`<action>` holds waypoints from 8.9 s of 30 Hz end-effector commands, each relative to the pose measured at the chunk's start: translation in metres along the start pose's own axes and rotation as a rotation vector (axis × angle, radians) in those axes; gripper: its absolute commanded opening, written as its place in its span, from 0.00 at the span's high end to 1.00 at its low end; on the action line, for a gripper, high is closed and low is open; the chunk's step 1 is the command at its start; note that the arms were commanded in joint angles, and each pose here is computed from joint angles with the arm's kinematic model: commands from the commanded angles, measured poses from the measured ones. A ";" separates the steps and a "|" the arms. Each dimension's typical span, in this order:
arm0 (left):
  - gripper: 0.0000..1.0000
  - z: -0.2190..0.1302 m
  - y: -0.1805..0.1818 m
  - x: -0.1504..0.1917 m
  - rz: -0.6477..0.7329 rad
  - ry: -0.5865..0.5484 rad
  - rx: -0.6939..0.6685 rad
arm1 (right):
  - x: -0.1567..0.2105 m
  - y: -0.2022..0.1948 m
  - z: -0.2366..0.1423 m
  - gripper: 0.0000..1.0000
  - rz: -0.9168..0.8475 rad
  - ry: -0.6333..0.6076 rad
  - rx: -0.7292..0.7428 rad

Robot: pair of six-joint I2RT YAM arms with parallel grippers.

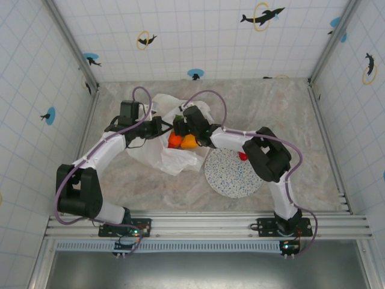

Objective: Place the fruits into the plastic bag

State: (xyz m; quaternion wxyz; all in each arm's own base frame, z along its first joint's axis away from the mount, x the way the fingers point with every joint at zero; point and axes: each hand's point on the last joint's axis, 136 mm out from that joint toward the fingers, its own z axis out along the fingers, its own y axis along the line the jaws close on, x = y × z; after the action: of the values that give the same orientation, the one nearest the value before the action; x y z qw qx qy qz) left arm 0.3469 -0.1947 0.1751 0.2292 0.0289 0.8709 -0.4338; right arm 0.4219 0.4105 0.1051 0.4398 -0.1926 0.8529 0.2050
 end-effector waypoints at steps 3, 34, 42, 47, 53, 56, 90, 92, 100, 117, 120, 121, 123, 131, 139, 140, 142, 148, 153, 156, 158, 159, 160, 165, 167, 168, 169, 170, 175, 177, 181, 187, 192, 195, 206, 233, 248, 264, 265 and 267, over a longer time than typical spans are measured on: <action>1.00 0.001 -0.006 0.002 0.014 0.010 0.023 | -0.020 0.007 -0.027 0.09 -0.032 0.021 -0.050; 1.00 0.004 -0.002 0.000 0.012 0.008 0.016 | 0.016 0.011 -0.203 0.18 -0.028 0.197 -0.451; 1.00 0.006 0.002 0.007 -0.004 0.020 0.018 | 0.040 -0.109 -0.246 0.13 0.118 0.179 -0.009; 1.00 0.006 0.003 0.009 -0.005 0.019 0.017 | 0.073 -0.183 -0.259 0.10 0.180 0.263 0.384; 1.00 0.006 0.005 0.010 -0.007 0.021 0.013 | 0.088 -0.185 -0.242 0.10 0.227 0.295 0.385; 1.00 0.006 0.004 0.009 -0.006 0.019 0.014 | 0.100 -0.181 -0.229 0.11 0.267 0.295 0.355; 1.00 0.006 0.006 0.014 -0.001 0.035 0.007 | 0.133 -0.187 -0.158 0.41 0.193 0.419 0.456; 1.00 0.006 0.007 0.014 0.000 0.035 0.008 | 0.130 -0.186 -0.160 0.44 0.192 0.411 0.453; 1.00 0.006 0.007 0.015 -0.004 0.037 0.006 | 0.111 -0.184 -0.172 0.47 0.179 0.357 0.447; 1.00 0.004 0.004 0.012 0.004 0.027 0.010 | -0.008 -0.074 -0.212 0.49 0.039 -0.046 -0.062; 1.00 0.003 0.001 0.010 0.007 0.024 0.015 | -0.011 -0.038 -0.201 0.49 -0.010 -0.056 -0.190; 1.00 0.003 0.000 0.009 0.009 0.020 0.017 | -0.011 -0.029 -0.196 0.49 -0.025 -0.052 -0.219; 1.00 0.001 -0.002 0.008 0.010 0.015 0.019 | -0.013 -0.009 -0.181 0.49 -0.056 -0.045 -0.264; 1.00 -0.006 -0.014 0.004 0.016 0.000 0.041 | 0.003 0.058 -0.125 0.51 -0.066 0.054 -0.426; 1.00 -0.012 -0.026 0.004 0.027 -0.012 0.058 | 0.038 0.097 -0.106 0.52 0.063 0.175 -0.613; 1.00 -0.012 -0.027 0.005 0.029 -0.012 0.059 | 0.043 0.099 -0.105 0.53 0.074 0.185 -0.624; 1.00 -0.013 -0.028 0.005 0.029 -0.015 0.060 | 0.050 0.104 -0.104 0.53 0.102 0.195 -0.649; 1.00 -0.014 -0.030 0.002 0.030 -0.025 0.062 | 0.061 0.118 -0.100 0.53 0.152 0.206 -0.695; 1.00 -0.013 -0.029 0.002 0.027 -0.024 0.059 | 0.069 0.116 -0.087 0.50 0.207 0.223 -0.664; 1.00 -0.013 -0.028 0.002 0.029 -0.026 0.052 | 0.072 0.115 -0.082 0.49 0.243 0.225 -0.650; 1.00 -0.013 -0.027 0.003 0.031 -0.025 0.048 | 0.073 0.117 -0.081 0.46 0.255 0.231 -0.658; 1.00 -0.012 -0.026 0.003 0.031 -0.024 0.045 | 0.075 0.119 -0.081 0.44 0.254 0.238 -0.658; 1.00 -0.012 -0.025 0.004 0.030 -0.022 0.043 | 0.077 0.119 -0.080 0.42 0.252 0.244 -0.655; 1.00 -0.010 -0.022 0.006 0.029 -0.014 0.039 | 0.075 0.112 -0.082 0.30 0.236 0.246 -0.630; 1.00 -0.010 -0.022 0.005 0.033 -0.014 0.039 | 0.073 0.110 -0.084 0.28 0.237 0.246 -0.627; 1.00 -0.010 -0.021 0.006 0.030 -0.013 0.038 | 0.072 0.109 -0.084 0.27 0.238 0.244 -0.627; 1.00 -0.009 -0.021 0.007 0.029 -0.011 0.038 | 0.071 0.109 -0.085 0.26 0.238 0.245 -0.628; 1.00 -0.009 -0.021 0.006 0.031 -0.012 0.038 | 0.070 0.109 -0.085 0.26 0.237 0.246 -0.629; 1.00 -0.008 -0.018 0.008 0.027 -0.005 0.033 | 0.068 0.106 -0.088 0.26 0.235 0.250 -0.626; 1.00 -0.007 -0.017 0.010 0.028 0.000 0.032 | 0.064 0.102 -0.092 0.27 0.237 0.240 -0.623; 1.00 -0.006 -0.016 0.010 0.031 0.001 0.029 | 0.053 0.089 -0.102 0.29 0.232 0.212 -0.597; 1.00 -0.004 -0.012 0.012 0.030 0.005 0.021 | 0.046 0.045 -0.113 0.31 0.143 0.184 -0.360; 1.00 -0.001 -0.008 0.013 0.025 0.012 0.018 | 0.040 0.001 -0.129 0.33 0.041 0.164 -0.122; 1.00 -0.001 -0.008 0.012 0.025 0.010 0.016 | 0.037 -0.018 -0.140 0.33 -0.015 0.152 -0.016; 1.00 0.000 -0.006 0.013 0.022 0.015 0.013 | 0.048 -0.041 -0.206 0.30 0.043 0.084 -0.104; 1.00 0.002 -0.002 0.012 0.010 0.013 0.002 | 0.088 -0.110 -0.172 0.25 0.531 0.116 -0.010; 1.00 0.003 -0.001 0.015 0.012 0.017 0.008 | 0.107 -0.077 -0.131 0.23 0.581 0.186 -0.108; 1.00 0.004 0.001 0.018 0.010 0.026 0.003 | 0.098 -0.058 -0.104 0.38 0.595 0.192 -0.186; 1.00 0.003 0.000 0.017 0.014 0.022 0.004 | 0.097 -0.057 -0.103 0.40 0.598 0.192 -0.187; 1.00 0.003 0.000 0.017 0.015 0.024 0.004 | 0.096 -0.056 -0.100 0.42 0.602 0.192 -0.191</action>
State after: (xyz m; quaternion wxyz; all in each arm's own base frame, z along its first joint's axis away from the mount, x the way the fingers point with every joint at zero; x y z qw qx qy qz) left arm 0.3368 -0.1978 0.1706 0.2238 0.0254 0.8723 -0.4340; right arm 0.3196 0.2838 0.0552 0.2408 0.0133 0.8994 0.3646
